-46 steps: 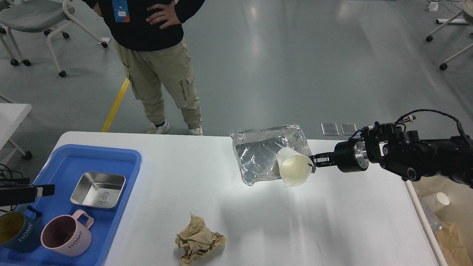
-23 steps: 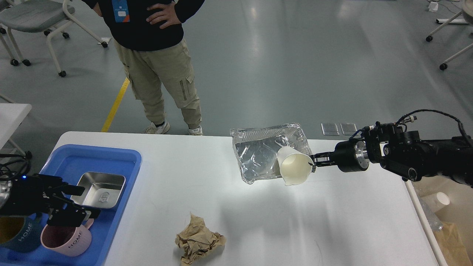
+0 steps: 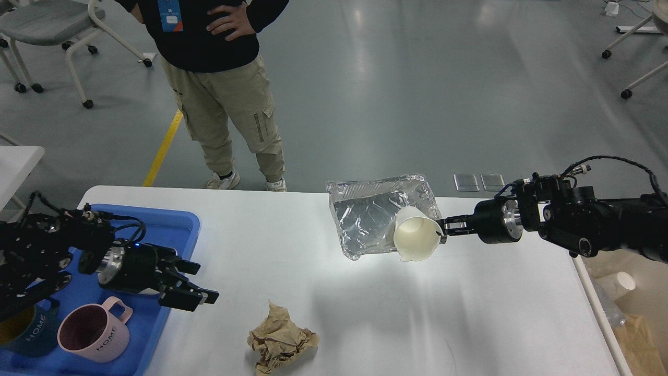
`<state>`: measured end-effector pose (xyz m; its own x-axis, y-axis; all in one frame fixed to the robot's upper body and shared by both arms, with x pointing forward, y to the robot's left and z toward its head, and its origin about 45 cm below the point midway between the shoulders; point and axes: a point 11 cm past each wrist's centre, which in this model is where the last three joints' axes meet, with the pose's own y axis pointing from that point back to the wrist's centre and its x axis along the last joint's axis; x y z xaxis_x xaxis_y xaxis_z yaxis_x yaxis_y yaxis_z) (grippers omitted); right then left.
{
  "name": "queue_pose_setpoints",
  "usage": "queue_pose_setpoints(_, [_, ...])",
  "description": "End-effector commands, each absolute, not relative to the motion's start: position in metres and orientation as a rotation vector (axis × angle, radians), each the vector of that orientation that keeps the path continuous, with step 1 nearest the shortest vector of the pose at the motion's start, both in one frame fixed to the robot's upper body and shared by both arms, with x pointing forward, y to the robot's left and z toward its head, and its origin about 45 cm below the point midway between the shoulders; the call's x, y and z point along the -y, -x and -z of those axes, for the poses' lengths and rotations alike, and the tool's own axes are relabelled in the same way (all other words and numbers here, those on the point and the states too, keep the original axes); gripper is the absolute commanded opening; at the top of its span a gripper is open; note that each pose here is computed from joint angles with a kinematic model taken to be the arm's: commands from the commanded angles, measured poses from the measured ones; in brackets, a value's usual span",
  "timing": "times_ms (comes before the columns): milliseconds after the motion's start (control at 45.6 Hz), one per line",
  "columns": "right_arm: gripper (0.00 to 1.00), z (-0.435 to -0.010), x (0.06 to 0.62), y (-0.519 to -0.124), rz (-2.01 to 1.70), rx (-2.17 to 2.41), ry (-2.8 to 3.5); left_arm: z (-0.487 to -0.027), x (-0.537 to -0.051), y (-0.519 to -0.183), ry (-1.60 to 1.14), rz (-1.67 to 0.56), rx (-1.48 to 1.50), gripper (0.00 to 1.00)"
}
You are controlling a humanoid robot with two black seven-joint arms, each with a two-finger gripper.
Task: Tidy desktop
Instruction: 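Lower the left gripper over the blue tray toward the paper wad, then grasp the crumpled brown paper wad with the left gripper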
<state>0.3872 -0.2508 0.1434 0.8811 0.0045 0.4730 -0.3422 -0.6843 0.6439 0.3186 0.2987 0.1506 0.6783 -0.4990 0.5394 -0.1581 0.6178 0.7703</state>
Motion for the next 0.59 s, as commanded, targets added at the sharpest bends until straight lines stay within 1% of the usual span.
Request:
queue_pose_setpoints(0, [0.00, -0.143, 0.254, -0.387, -0.569, 0.247, -2.262, -0.147, -0.277, -0.324, -0.870, 0.272, 0.856, 0.94])
queue_pose_setpoints(131, [0.00, -0.144, 0.253, -0.388, -0.572, 0.250, -2.265, -0.145, -0.258, -0.324, -0.835, 0.329, 0.872, 0.94])
queue_pose_setpoints(307, [0.00, -0.146, 0.252, -0.389, -0.575, 0.257, -2.270, -0.131, -0.259, -0.322, -0.888, 0.426, 0.863, 0.94])
queue_pose_setpoints(570, [0.00, -0.150, 0.262, -0.391, -0.574, 0.289, -2.264, -0.112, -0.214, -0.323, -0.873, 0.564, 0.901, 0.94])
